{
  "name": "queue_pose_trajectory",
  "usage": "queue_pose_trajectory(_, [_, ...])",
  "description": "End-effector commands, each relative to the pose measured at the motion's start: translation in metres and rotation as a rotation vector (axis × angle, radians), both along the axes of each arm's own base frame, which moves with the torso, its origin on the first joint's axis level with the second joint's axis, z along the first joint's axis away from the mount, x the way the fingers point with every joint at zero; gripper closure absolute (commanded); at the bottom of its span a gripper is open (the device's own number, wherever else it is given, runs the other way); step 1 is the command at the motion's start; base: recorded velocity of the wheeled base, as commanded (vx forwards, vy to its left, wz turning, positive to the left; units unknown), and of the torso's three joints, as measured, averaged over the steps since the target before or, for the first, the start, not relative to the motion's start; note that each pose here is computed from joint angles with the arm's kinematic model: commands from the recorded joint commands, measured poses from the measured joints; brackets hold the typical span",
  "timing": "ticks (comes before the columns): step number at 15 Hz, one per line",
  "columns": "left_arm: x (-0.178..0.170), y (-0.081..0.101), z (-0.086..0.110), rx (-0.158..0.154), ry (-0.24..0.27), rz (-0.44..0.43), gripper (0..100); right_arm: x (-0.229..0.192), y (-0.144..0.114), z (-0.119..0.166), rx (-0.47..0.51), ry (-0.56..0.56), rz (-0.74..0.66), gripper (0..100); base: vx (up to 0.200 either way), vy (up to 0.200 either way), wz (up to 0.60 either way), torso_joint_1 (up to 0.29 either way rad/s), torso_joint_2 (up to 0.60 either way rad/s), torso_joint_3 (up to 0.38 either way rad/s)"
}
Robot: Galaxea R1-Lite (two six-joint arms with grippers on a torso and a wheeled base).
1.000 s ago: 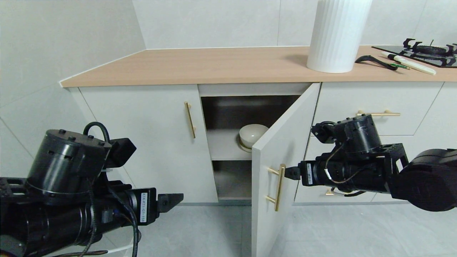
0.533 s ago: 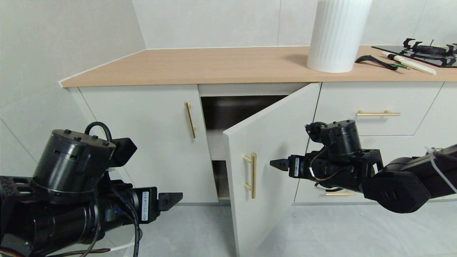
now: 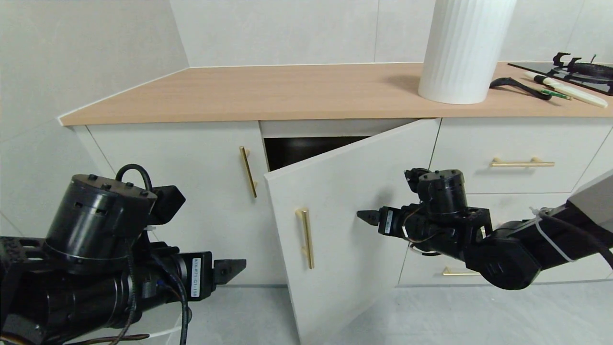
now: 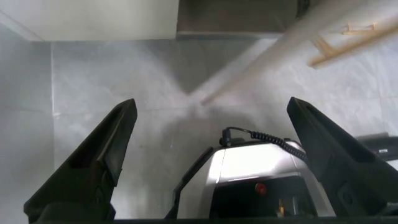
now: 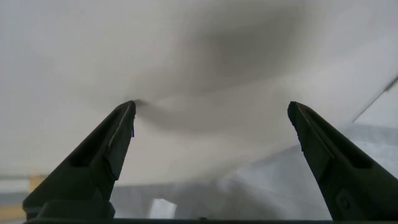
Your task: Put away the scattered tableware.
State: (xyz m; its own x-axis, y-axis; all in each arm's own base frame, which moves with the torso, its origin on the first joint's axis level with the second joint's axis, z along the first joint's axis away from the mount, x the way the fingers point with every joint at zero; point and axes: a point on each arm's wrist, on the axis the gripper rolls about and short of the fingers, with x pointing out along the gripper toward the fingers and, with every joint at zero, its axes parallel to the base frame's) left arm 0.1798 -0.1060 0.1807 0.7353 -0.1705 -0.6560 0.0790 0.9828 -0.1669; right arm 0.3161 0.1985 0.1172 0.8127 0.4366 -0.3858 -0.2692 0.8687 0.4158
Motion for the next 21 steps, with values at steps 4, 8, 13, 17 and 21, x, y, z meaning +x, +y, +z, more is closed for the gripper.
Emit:
queue_pose_trajectory(4, [0.001,0.000,-0.001,0.004,0.006,0.001,0,0.001,0.011,-0.001,0.024,-0.001,0.000,0,0.000,0.000,0.00,0.000,0.00,0.000])
queue_pose_trajectory(8, [0.001,0.000,-0.002,0.006,0.010,0.001,0,0.021,0.021,-0.004,0.070,-0.053,-0.126,0,0.000,0.000,0.00,0.000,0.00,0.000])
queue_pose_trajectory(13, [0.001,-0.001,-0.002,0.006,0.008,0.001,0,0.035,0.028,-0.005,0.085,-0.097,-0.211,0,0.000,0.000,0.00,0.000,0.00,0.000])
queue_pose_trajectory(17, [0.001,-0.001,-0.002,0.005,0.010,0.002,0,0.042,0.030,-0.008,0.076,-0.111,-0.256,0,0.000,0.000,0.00,0.000,0.00,0.000])
queue_pose_trajectory(21, [0.001,-0.001,-0.002,0.005,0.010,0.002,0,0.058,0.032,-0.013,0.062,-0.145,-0.351,0,0.000,0.000,0.00,0.000,0.00,0.000])
